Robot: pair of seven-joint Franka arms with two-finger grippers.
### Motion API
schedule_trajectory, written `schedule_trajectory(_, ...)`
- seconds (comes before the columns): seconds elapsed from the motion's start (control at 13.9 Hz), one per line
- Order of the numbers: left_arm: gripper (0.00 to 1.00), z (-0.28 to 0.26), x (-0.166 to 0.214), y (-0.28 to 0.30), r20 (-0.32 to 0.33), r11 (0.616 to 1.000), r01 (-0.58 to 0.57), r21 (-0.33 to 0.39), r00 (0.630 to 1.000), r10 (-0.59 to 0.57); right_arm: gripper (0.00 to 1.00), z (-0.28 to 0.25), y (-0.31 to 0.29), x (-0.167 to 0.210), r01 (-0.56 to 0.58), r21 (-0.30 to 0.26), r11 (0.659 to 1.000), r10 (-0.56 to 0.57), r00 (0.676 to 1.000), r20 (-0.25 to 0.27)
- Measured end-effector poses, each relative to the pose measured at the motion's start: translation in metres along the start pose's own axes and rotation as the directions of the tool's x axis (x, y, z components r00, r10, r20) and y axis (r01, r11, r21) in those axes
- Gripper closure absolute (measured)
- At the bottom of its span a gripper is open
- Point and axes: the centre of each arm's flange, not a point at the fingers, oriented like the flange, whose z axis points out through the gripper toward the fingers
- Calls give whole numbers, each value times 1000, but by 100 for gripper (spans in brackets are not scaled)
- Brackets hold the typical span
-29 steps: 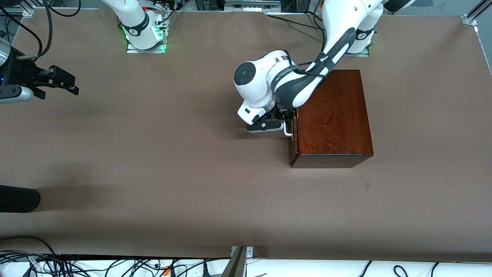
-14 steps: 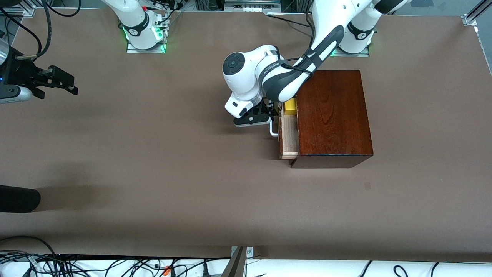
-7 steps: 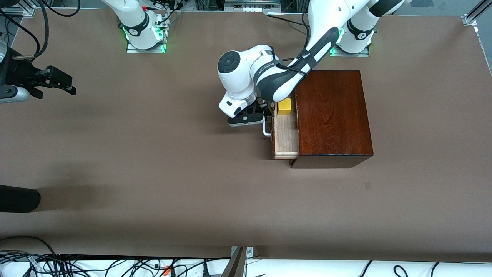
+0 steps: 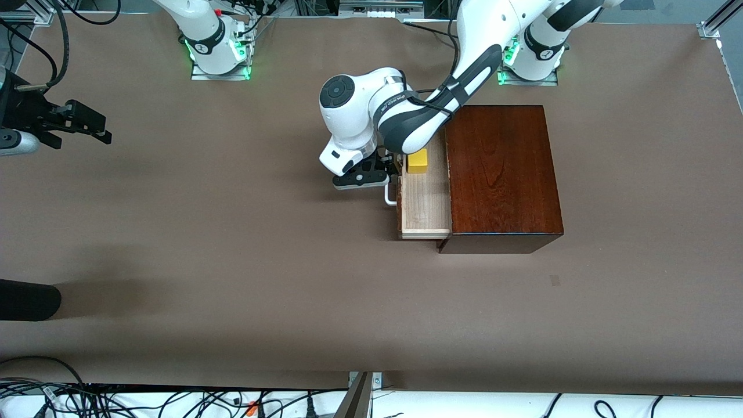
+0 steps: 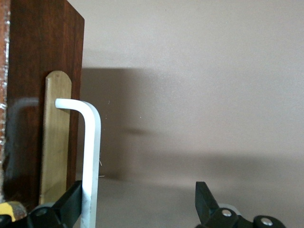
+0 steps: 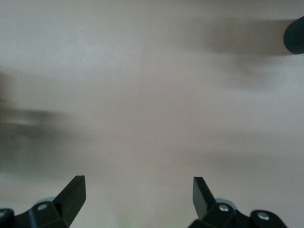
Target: Open drawer, take yellow block, close drawer
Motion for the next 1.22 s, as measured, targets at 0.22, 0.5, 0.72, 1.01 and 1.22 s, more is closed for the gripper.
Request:
schedule_trajectory(0.22,0,-1,-1,5,-2,1000,7,-9,1000,-7,0,0,0,0,-1,0,1000,1,1000,1)
schedule_trajectory(0.5,0,-4,-3,15,-8,999,13,-38,1000,-13,0,0,1,0,-1,0,1000,1,1000,1)
schedule_trajectory(0.72,0,-11,-3,20,-12,997,23,-69,1000,-24,0,0,2,0,-5,0,1000,5,1000,2)
schedule_trajectory(1.01,0,-59,14,7,21,990,83,-114,997,-81,0,1,4,0,-7,0,1000,7,1000,2)
schedule_trajectory(1.22,0,-135,33,-41,98,986,91,-141,992,-78,0,1,4,0,-7,0,1000,7,1000,3)
